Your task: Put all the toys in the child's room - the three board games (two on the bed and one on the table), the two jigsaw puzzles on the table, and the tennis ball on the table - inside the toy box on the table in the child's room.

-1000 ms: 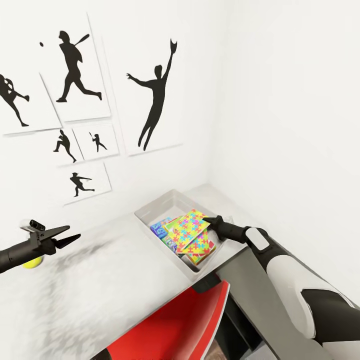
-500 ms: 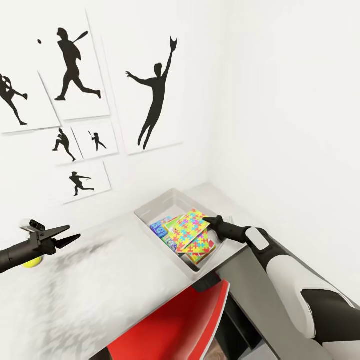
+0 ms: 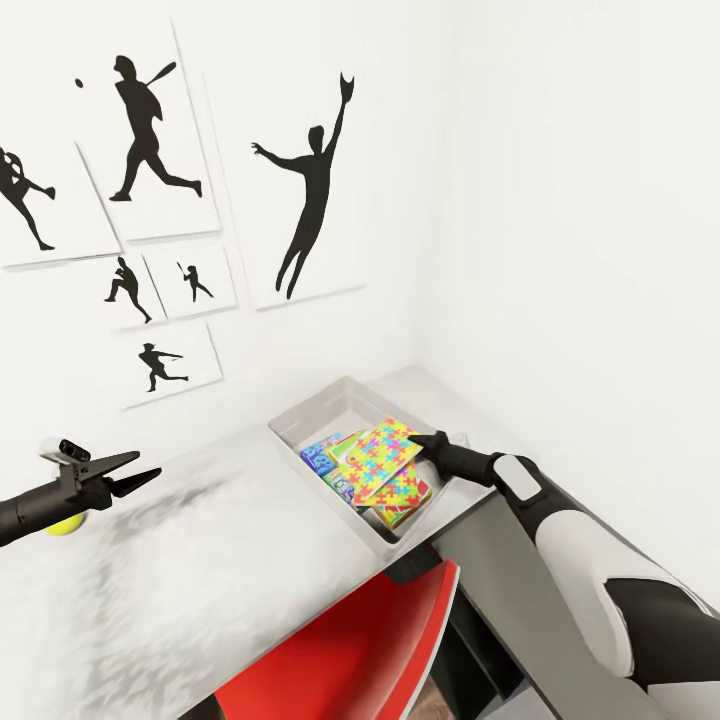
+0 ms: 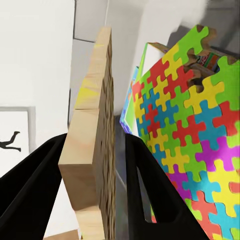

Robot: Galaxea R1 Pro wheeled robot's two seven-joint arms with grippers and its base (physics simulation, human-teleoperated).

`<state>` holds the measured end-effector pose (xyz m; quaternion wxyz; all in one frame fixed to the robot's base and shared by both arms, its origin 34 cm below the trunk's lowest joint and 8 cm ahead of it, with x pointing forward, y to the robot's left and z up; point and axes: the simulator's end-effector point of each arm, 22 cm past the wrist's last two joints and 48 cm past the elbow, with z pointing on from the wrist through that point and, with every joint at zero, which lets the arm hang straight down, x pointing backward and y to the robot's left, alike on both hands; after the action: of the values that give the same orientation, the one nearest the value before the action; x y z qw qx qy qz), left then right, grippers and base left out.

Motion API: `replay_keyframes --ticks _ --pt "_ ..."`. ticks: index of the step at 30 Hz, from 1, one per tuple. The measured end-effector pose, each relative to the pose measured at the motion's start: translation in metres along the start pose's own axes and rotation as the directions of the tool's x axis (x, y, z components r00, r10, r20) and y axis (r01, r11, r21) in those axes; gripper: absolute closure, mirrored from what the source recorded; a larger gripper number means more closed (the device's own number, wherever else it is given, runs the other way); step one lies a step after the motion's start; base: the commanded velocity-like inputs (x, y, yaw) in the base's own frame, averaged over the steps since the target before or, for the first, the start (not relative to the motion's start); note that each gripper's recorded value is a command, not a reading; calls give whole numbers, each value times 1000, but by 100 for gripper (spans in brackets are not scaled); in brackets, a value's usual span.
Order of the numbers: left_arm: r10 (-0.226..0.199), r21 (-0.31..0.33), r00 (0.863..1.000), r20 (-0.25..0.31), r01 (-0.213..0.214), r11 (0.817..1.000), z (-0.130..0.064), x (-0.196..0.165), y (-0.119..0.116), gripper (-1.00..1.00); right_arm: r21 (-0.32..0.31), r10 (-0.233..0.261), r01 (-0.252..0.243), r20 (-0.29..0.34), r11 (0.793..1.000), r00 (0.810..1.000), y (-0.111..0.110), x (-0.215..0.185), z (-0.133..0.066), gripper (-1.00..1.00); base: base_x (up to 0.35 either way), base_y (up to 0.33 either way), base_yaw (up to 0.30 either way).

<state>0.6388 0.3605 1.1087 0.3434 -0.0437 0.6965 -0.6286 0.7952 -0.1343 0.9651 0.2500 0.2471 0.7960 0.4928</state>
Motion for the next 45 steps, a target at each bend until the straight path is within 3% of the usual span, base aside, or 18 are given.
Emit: replay_keyframes --ticks 6,7,25,32,45 --pt "0 0 1000 0 0 1000 0 0 0 -100 2 0 0 2 1000 1000 -1 -1 -1 100 0 0 0" --pt "-1 0 1000 0 1 1000 0 0 0 -100 2 0 0 2 1000 1000 -1 -1 -1 -100 0 0 0" --pt "-1 0 1000 1 1 1000 0 0 0 -100 -5 -1 1 3 1000 1000 2 -3 -1 -100 0 0 0" --pt "11 7 999 41 -11 1000 -8 -10 -4 -100 -42 -52 53 30 998 998 26 -17 -4 -100 0 0 0" --pt "11 10 999 48 -12 1000 -8 -12 -5 -100 -47 -71 73 48 996 996 31 -30 -12 -100 0 0 0"
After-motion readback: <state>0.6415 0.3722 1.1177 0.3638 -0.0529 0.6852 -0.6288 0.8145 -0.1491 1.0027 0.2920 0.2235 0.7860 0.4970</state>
